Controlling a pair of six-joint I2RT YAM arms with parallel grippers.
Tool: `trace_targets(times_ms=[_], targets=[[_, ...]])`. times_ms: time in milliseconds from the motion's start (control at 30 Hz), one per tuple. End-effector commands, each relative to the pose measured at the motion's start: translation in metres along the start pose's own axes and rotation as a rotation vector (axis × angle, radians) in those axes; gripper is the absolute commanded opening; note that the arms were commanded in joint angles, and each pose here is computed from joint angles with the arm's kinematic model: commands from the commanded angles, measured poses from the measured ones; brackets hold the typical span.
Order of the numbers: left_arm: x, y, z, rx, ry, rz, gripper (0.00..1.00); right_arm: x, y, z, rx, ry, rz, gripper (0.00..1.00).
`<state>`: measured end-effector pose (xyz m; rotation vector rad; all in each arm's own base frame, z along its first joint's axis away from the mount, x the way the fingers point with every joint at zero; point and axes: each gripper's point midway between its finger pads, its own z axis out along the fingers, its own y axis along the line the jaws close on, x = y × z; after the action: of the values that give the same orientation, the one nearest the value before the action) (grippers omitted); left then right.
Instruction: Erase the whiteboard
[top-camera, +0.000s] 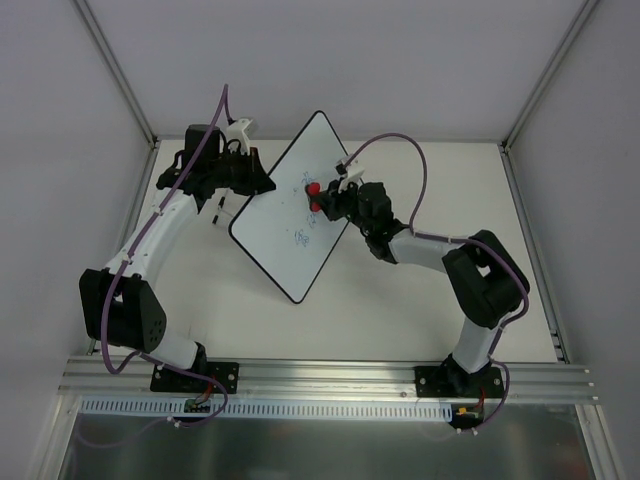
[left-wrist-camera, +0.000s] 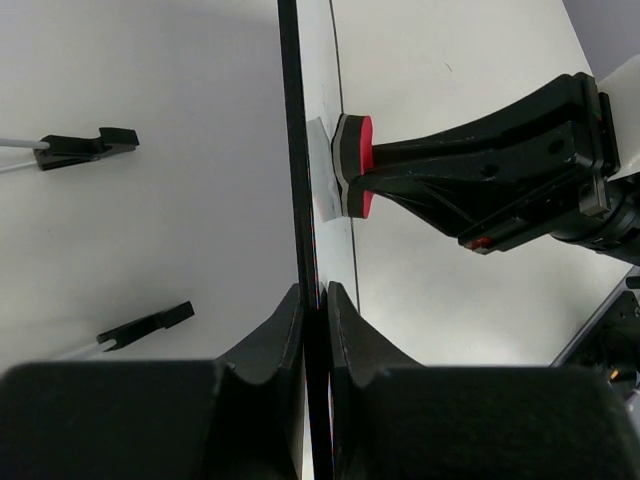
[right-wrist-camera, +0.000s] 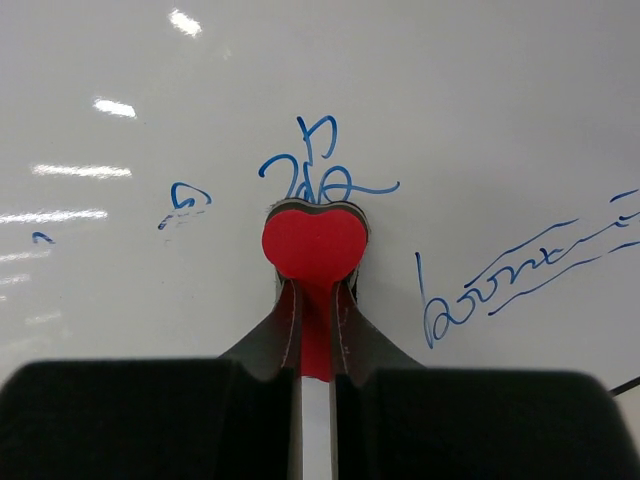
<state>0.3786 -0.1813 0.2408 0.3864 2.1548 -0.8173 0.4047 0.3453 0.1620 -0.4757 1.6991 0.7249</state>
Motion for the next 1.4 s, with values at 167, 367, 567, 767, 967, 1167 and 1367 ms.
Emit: trace_targets(times_ms=[167, 367, 567, 767, 967, 1167, 1367], targets=[[0.035, -0.029, 0.004, 0.13, 0.126, 0.037, 0.0, 0.008, 0.059, 0.015, -0.174, 0.063, -0.012, 0.0], [0.032, -0.03, 0.008, 0.126, 0.126, 0.035, 0.0, -0.007, 0.119, 0.003, -0.309, 0.045, -0.038, 0.0], [0.032, -0.028, 0.009, 0.114, 0.129, 0.034, 0.0, 0.003, 0.156, -0.01, -0.392, 0.07, -0.022, 0.0], [0.031, -0.03, 0.009, 0.122, 0.127, 0.03, 0.0, 0.019, 0.14, -0.01, -0.327, 0.102, -0.001, 0.0], [0.036, -0.037, 0.007, 0.164, 0.137, 0.033, 0.0, 0.006, 0.055, 0.009, -0.121, 0.07, 0.066, 0.0], [0.042, -0.041, 0.004, 0.189, 0.153, 0.035, 0.0, 0.005, -0.016, 0.021, 0.049, 0.061, 0.131, 0.0], [0.042, -0.042, 0.003, 0.196, 0.155, 0.038, 0.0, 0.026, -0.061, 0.025, 0.136, 0.095, 0.197, 0.0]])
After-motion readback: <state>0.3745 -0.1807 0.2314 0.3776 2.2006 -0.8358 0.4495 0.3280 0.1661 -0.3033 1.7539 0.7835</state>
